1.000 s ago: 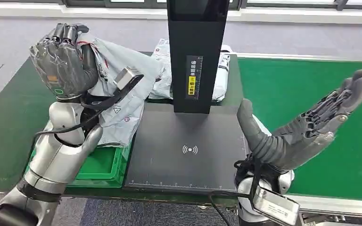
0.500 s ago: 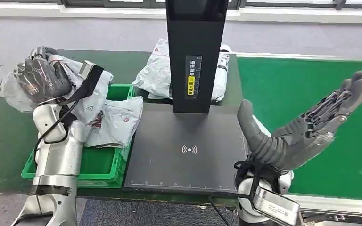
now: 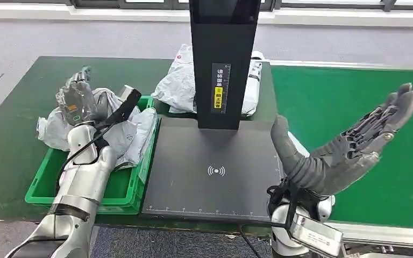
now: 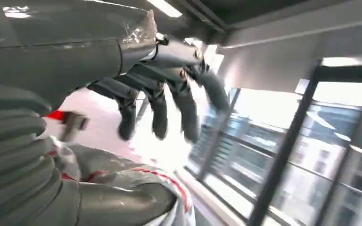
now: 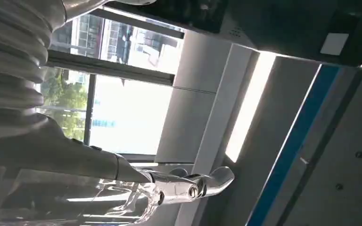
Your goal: Moved the parcel from conveyor to table for the left to box.
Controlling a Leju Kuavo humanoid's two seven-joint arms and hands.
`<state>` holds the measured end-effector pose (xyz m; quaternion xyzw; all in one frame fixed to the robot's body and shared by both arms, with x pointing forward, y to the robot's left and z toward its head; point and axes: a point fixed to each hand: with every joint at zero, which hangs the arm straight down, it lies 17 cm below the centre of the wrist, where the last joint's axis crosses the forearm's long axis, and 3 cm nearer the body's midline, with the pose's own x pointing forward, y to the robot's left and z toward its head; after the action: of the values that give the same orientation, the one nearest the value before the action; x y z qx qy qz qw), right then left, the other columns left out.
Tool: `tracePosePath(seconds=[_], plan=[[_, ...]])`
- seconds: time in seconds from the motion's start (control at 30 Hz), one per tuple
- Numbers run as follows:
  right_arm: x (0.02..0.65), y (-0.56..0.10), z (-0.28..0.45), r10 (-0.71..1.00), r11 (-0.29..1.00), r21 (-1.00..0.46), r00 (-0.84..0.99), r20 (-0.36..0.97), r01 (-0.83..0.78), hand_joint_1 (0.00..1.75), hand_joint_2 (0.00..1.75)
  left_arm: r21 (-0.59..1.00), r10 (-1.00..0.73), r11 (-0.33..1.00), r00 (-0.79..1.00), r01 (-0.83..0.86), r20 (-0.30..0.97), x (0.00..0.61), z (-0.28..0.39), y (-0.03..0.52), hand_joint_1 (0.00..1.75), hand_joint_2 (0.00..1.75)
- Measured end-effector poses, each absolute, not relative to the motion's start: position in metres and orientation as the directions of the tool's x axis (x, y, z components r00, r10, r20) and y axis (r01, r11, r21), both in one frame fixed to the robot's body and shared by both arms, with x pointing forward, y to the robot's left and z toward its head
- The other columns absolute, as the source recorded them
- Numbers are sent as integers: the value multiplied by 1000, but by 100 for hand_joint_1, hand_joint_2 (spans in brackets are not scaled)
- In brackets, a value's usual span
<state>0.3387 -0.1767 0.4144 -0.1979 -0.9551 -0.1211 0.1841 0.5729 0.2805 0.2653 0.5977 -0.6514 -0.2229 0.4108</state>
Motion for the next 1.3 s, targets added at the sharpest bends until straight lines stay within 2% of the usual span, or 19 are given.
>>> tracePosePath(seconds=[0.1, 0.2, 0.33, 0.73, 0.93, 1.03, 1.3], plan=[[339, -179, 408, 339, 890, 150, -845, 413, 430, 0, 175, 815, -962, 256, -51, -519, 270, 580, 240, 259, 0, 175], [340, -183, 402, 350, 885, 140, -834, 427, 444, 0, 175, 861, -956, 288, -72, -418, 285, 584, 208, 250, 0, 175], [340, -185, 396, 357, 883, 130, -825, 437, 451, 0, 175, 921, -973, 217, 3, -323, 230, 585, 177, 255, 0, 175], [341, -191, 390, 373, 875, 120, -812, 450, 468, 0, 175, 945, -973, 211, 40, -248, 228, 584, 154, 258, 0, 175], [344, -200, 386, 366, 869, 137, -803, 471, 476, 0, 175, 975, -978, 204, -53, -83, 200, 590, 136, 245, 0, 175], [348, -206, 381, 361, 865, 144, -795, 487, 481, 0, 175, 982, -974, 188, -129, -6, 186, 599, 140, 248, 0, 175], [355, -211, 372, 362, 860, 137, -778, 513, 491, 0, 175, 992, -988, 122, -94, -29, 119, 637, 211, 298, 0, 175]])
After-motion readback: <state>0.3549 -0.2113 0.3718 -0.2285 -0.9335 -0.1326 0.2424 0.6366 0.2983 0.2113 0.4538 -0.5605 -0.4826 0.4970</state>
